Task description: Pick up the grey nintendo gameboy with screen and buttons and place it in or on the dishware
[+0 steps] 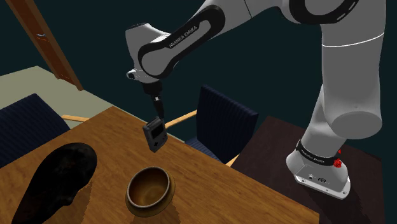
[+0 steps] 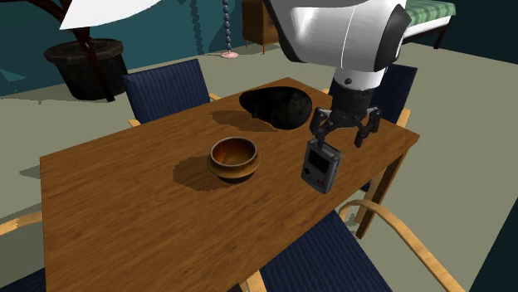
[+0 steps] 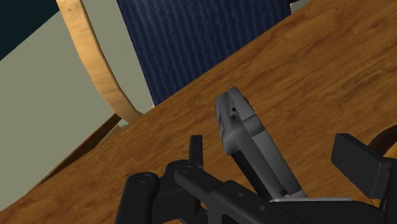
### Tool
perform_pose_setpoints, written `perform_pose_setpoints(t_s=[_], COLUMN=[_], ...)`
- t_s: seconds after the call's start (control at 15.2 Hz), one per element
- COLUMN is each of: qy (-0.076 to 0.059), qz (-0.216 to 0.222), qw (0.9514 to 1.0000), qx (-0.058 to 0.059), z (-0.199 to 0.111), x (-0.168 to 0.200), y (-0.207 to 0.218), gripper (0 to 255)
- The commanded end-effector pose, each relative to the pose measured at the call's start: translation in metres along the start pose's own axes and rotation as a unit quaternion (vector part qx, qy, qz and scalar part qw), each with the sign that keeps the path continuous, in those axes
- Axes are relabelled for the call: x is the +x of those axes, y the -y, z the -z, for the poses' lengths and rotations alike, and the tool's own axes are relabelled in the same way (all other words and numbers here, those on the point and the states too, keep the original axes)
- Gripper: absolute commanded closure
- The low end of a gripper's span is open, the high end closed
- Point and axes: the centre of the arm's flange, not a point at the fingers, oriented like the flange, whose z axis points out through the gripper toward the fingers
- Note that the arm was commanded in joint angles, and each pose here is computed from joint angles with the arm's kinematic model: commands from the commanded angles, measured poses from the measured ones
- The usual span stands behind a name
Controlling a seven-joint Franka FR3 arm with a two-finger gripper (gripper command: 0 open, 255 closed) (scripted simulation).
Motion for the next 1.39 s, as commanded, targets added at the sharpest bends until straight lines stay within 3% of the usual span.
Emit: perform_pose_setpoints(t_s=[0.0,0.46,0.92,0.99,1.32], qy=[-0.002,-0.002,-0.002,-0.002,-0.002], qz=[0.010,0.010,0.010,0.010,0.010], qw=[1.0000,1.0000,1.0000,1.0000,1.0000], qx=[0.000,0.000,0.000,0.000,0.000], z=[-0.009,-0.043,-0.043,-0.043,-0.044], x=[0.008,0.009,0.009,0.009,0.009], y=[0.000,0.000,0.000,0.000,0.000], gripper=[0,0,0,255,255])
